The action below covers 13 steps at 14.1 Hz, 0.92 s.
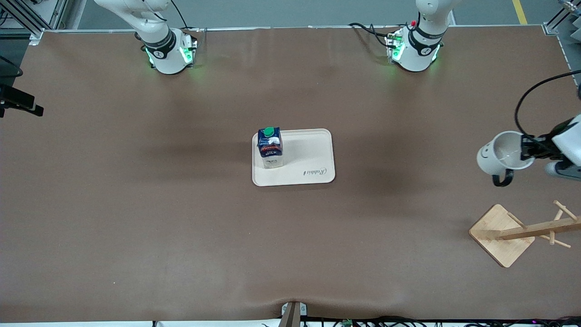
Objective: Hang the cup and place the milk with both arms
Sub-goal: 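Lift the white mug with the left gripper toward the wooden stand, then hang the mug on the stand while the right gripper reaches the milk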
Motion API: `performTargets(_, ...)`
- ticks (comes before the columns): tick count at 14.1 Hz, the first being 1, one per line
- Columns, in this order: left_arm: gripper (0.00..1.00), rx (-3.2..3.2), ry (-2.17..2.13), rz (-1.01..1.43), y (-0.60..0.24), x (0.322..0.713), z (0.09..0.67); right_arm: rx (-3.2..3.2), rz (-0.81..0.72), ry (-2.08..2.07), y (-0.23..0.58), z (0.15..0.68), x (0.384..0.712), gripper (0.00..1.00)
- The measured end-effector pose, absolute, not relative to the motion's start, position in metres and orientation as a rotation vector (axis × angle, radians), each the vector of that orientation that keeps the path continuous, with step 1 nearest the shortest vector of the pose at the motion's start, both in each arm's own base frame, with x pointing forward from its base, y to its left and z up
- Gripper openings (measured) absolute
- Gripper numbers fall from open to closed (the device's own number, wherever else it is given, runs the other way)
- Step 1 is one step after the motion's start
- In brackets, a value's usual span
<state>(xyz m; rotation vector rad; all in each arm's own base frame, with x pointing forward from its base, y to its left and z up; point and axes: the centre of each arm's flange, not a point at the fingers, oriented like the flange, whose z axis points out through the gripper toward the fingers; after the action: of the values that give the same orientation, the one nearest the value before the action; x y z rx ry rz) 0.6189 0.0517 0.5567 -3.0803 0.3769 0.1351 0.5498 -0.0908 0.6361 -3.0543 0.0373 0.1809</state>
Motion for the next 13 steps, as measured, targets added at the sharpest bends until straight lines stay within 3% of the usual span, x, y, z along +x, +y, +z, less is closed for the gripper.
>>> performTargets(6, 0.06, -3.067, 0.487, 0.055, 0.111, 0.618, 0.562, -2.950, 0.251, 0.120, -0.120, 0.596, 0.564, 1.00)
performTargets(13, 0.06, -3.106, 0.511, -0.068, 0.146, 0.633, 0.541, -2.980, 0.368, 0.005, -0.078, 0.554, 0.589, 1.00)
